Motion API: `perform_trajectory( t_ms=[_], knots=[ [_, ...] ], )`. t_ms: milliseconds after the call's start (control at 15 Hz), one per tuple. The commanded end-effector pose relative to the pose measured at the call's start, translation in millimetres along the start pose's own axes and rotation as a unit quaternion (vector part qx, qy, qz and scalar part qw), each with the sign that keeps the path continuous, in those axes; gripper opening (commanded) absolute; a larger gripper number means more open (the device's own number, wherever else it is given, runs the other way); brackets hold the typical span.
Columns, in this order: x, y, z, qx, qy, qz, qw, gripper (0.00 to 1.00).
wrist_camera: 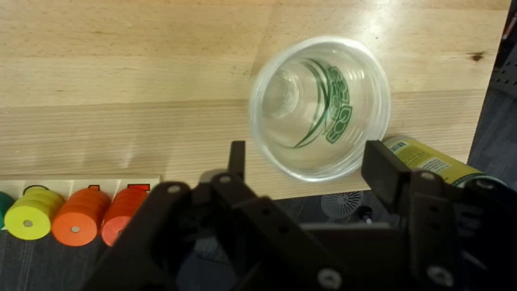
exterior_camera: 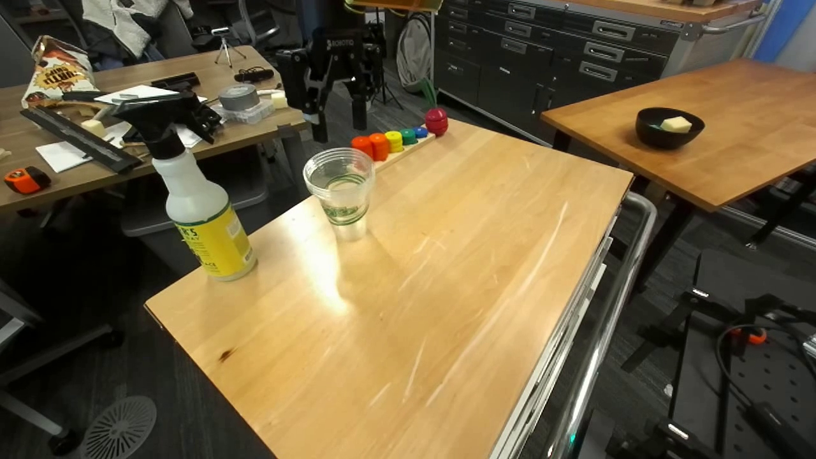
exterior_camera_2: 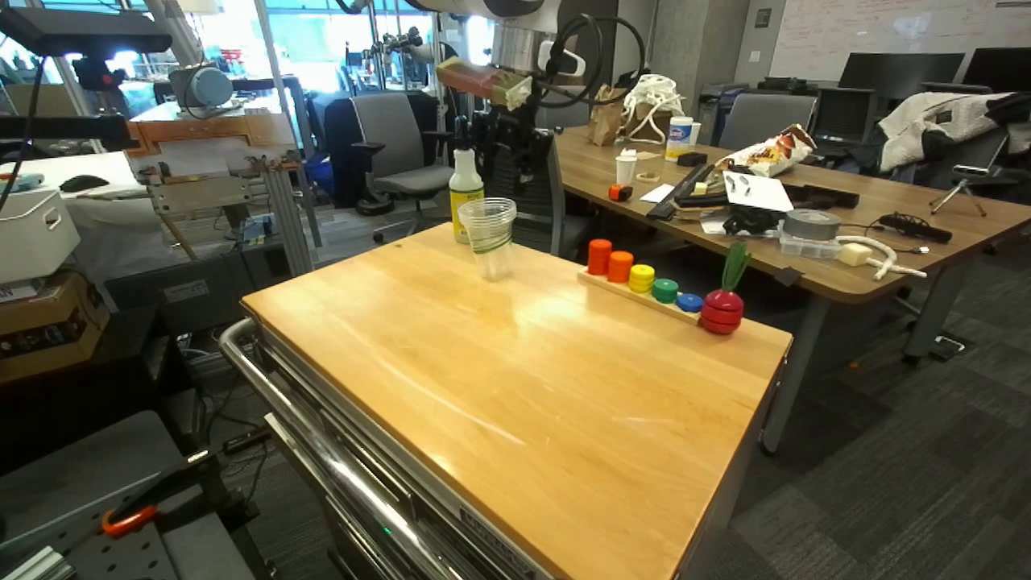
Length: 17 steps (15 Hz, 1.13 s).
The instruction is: Stack the four cups together
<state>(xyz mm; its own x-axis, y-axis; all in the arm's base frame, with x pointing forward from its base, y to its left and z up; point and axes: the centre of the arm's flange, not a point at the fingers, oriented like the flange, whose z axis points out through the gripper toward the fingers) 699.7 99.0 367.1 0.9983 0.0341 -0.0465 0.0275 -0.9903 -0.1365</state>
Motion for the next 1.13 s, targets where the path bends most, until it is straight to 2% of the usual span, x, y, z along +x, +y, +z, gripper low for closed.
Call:
perform_trajectory(
  t_ms=[0,200,333,667,800,933,1000,1067],
  knots=[
    [-4.4,5.6,-17.3,-0.009,-0.005,-0.012,0.9999,1.00],
    [-15.9,18.4,-39.2,-0.061,-0.054,-0.023,0.9964,1.00],
    [-30.9,32.9,-65.5,-0.074,-0.071,-0.017,0.9946,1.00],
    [-90.9,89.5,-148.0,-0.050,-0.076,-0.021,0.9957,1.00],
    [-118.5,113.8,-181.8,-0.044,-0.065,-0.023,0.9967,1.00],
    [-147.1,135.6,-217.7,-0.035,-0.037,-0.039,0.9979,1.00],
    [-105.8,123.0,-190.7,-0.050,-0.054,-0.021,0.9970,1.00],
    [-118.3,132.2,-206.9,-0.048,-0.045,-0.025,0.9976,1.00]
  ],
)
